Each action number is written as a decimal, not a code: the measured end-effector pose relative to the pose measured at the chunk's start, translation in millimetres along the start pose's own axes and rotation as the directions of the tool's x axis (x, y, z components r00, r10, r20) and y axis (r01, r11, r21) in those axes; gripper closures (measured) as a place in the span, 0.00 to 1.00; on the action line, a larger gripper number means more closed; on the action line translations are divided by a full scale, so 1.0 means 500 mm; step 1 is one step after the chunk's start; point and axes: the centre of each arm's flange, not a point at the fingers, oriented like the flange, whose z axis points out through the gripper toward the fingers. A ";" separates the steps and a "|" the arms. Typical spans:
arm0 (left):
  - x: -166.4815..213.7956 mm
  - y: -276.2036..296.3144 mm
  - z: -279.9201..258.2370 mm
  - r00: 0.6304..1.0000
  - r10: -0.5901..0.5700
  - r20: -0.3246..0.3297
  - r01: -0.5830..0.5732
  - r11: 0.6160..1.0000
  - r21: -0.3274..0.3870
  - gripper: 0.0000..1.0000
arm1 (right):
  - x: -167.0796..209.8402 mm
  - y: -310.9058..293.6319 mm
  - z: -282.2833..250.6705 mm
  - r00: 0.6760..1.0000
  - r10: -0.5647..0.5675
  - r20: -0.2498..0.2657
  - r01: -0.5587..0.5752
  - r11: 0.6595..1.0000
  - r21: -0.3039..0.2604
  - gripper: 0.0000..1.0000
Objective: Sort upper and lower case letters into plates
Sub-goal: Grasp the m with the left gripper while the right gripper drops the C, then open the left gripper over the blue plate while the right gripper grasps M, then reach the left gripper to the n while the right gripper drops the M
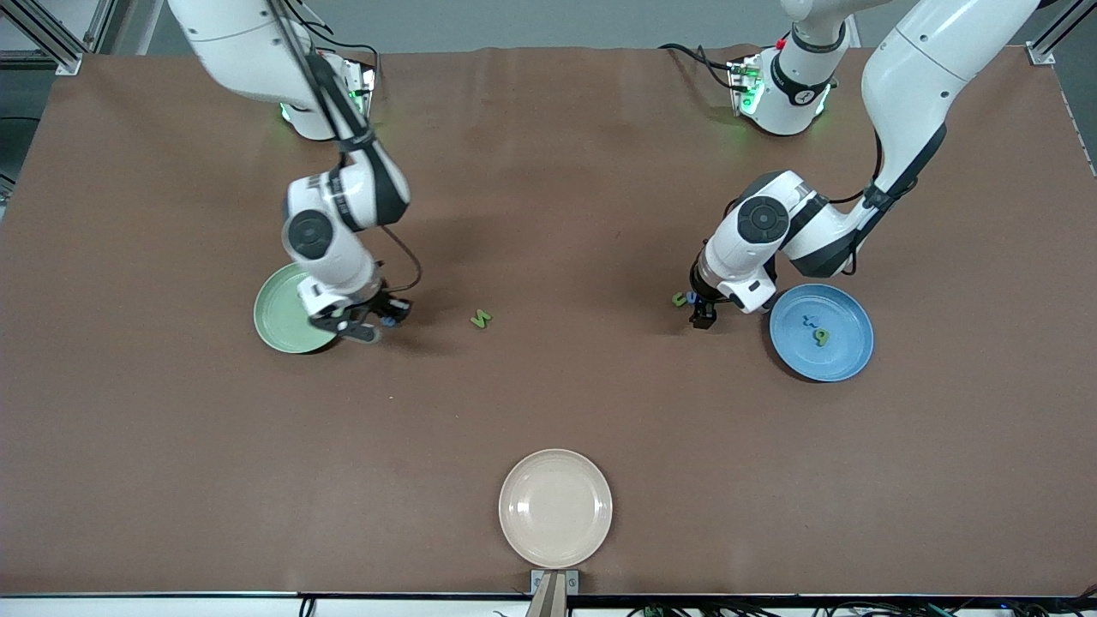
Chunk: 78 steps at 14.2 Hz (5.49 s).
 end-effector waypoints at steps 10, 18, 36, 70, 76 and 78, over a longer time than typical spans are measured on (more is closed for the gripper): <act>0.001 -0.012 0.016 1.000 -0.001 0.004 0.001 1.000 0.018 0.44 | 0.066 0.265 -0.032 0.981 -0.160 0.106 0.159 0.987 0.023 0.66; 0.000 -0.010 0.014 0.999 0.040 -0.009 -0.040 0.999 -0.013 0.73 | 0.051 0.295 -0.007 0.985 -0.149 0.093 0.149 0.989 0.007 0.41; 0.277 0.086 -0.147 0.705 0.706 -0.066 -0.701 0.708 0.079 0.73 | -0.144 -0.285 -0.046 0.969 0.246 -0.007 -0.246 0.968 0.049 0.00; -0.028 0.043 -0.157 0.729 0.684 -0.029 -0.681 0.730 0.059 0.00 | 0.070 0.117 -0.141 0.988 0.010 0.157 -0.005 0.999 -0.032 0.91; -0.053 0.038 -0.065 0.779 0.627 0.032 -0.627 0.779 0.008 0.00 | 0.022 0.294 -0.043 0.988 -0.066 0.143 0.067 0.998 -0.003 0.91; -0.053 0.032 -0.056 0.774 0.632 0.030 -0.632 0.775 -0.004 0.00 | 0.010 0.338 -0.017 0.989 -0.078 0.123 0.079 0.997 -0.003 0.93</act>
